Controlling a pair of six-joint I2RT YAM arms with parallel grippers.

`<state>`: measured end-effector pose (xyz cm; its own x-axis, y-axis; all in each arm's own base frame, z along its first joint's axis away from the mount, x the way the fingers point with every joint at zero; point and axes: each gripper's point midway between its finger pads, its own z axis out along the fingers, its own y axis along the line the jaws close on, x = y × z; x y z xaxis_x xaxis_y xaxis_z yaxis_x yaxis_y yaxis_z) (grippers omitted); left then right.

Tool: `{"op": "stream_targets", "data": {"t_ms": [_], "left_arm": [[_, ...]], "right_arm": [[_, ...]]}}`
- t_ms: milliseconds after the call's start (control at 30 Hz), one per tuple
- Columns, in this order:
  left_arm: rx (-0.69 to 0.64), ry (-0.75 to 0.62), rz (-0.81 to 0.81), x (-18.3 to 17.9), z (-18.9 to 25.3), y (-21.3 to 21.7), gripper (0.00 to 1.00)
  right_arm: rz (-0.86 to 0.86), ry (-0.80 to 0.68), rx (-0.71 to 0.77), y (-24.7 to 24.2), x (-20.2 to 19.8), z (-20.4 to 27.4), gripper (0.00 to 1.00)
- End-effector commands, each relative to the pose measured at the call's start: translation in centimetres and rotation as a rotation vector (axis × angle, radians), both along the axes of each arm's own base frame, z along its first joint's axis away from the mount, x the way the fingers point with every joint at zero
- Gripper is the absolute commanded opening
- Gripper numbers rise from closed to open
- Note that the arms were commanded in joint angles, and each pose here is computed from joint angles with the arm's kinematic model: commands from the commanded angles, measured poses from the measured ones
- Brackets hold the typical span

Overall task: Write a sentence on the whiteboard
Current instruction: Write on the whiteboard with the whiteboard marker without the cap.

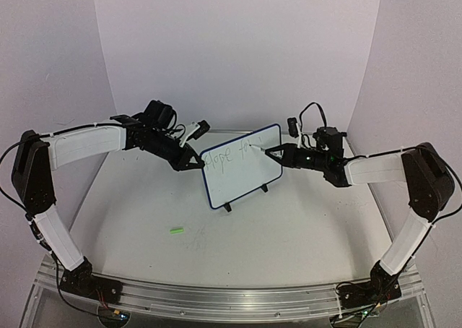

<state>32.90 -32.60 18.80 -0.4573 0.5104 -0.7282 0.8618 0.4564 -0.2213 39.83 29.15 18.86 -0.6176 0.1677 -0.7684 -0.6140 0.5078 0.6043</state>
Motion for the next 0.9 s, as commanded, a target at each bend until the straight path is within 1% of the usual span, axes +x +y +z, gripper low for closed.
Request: {"op": "stream_targets", "data": {"t_ms": [0,167,500,867], "left_arm": [[0.070,0.011,0.004,0.2,-1.7,0.5,0.00],[0.071,0.012,0.004,0.2,-1.8,0.5,0.00],[0.070,0.010,0.004,0.2,-1.7,0.5,0.00],[0.071,0.010,0.005,0.2,-1.7,0.5,0.00]], "right_arm": [[-0.017,0.014,-0.014,-0.5,-0.1,-1.0,0.00],[-0.017,0.003,-0.010,-0.5,0.0,-0.5,0.00],[-0.017,-0.057,0.025,-0.3,0.3,2.8,0.00],[-0.017,-0.070,0.029,0.0,0.8,3.2,0.00]]}}
